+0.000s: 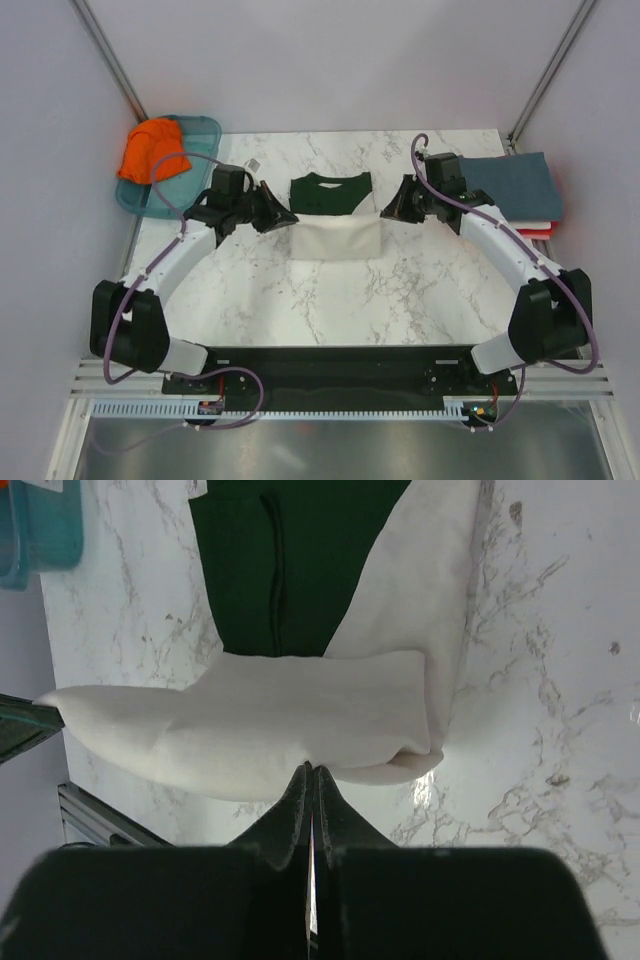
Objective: Fold and stack the t-shirts
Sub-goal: Fold the tshirt
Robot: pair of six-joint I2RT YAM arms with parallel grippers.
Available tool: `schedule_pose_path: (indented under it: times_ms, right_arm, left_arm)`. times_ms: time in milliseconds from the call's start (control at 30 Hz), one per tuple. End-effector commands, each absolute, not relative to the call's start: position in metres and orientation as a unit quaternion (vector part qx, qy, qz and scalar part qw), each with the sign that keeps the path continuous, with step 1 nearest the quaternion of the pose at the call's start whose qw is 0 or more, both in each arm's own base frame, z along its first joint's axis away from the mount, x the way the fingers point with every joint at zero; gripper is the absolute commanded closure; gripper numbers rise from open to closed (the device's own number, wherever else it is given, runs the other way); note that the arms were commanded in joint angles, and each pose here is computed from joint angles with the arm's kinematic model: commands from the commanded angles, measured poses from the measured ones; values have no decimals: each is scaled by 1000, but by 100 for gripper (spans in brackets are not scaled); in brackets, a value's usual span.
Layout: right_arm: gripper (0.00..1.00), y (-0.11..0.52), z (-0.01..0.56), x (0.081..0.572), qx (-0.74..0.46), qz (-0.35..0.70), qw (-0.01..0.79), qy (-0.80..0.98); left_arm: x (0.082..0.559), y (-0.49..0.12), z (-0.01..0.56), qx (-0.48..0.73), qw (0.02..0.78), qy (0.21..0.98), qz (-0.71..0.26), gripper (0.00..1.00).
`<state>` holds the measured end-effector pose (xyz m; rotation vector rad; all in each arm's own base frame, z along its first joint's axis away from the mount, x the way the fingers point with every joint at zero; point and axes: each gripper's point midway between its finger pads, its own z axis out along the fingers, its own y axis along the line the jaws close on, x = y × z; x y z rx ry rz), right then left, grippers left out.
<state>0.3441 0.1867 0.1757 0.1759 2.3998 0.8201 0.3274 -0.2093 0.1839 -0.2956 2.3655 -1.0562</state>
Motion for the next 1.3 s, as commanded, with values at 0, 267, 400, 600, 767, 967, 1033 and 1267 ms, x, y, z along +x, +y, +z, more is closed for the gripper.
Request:
schedule_pose_path:
  times_ms: [0, 267, 400, 600, 767, 967, 1033, 1267]
  right_arm:
    - [100, 181, 194, 383, 65, 300, 331, 892]
    - [100, 183, 190, 437, 79, 303, 328, 891]
    - [100, 182, 184, 457, 86, 304, 324, 892]
    - [100, 187, 180, 488, 94, 308, 329, 888]
    - [100, 191, 161, 508, 101, 307, 318, 891]
    - [100, 189, 143, 532, 110, 305, 313, 892]
    - [100, 187, 142, 541, 117, 306, 317, 890]
    - [100, 186, 113, 573, 131, 320, 311, 886]
  left_arm:
    - [362, -206, 197, -103, 293, 868, -388, 98]
    - [414, -197, 185, -126, 290, 871, -377, 98]
    - [437, -193, 187, -130, 295, 867, -379, 98]
    - [468, -188, 184, -142, 295, 863, -384, 98]
    - [492, -191, 176, -142, 291, 862, -391, 98]
    - [522, -194, 154, -151, 278, 863, -393, 98]
    - [532, -197, 145, -151, 273, 863, -398, 98]
    - [566, -200, 129, -159, 271, 857, -409, 98]
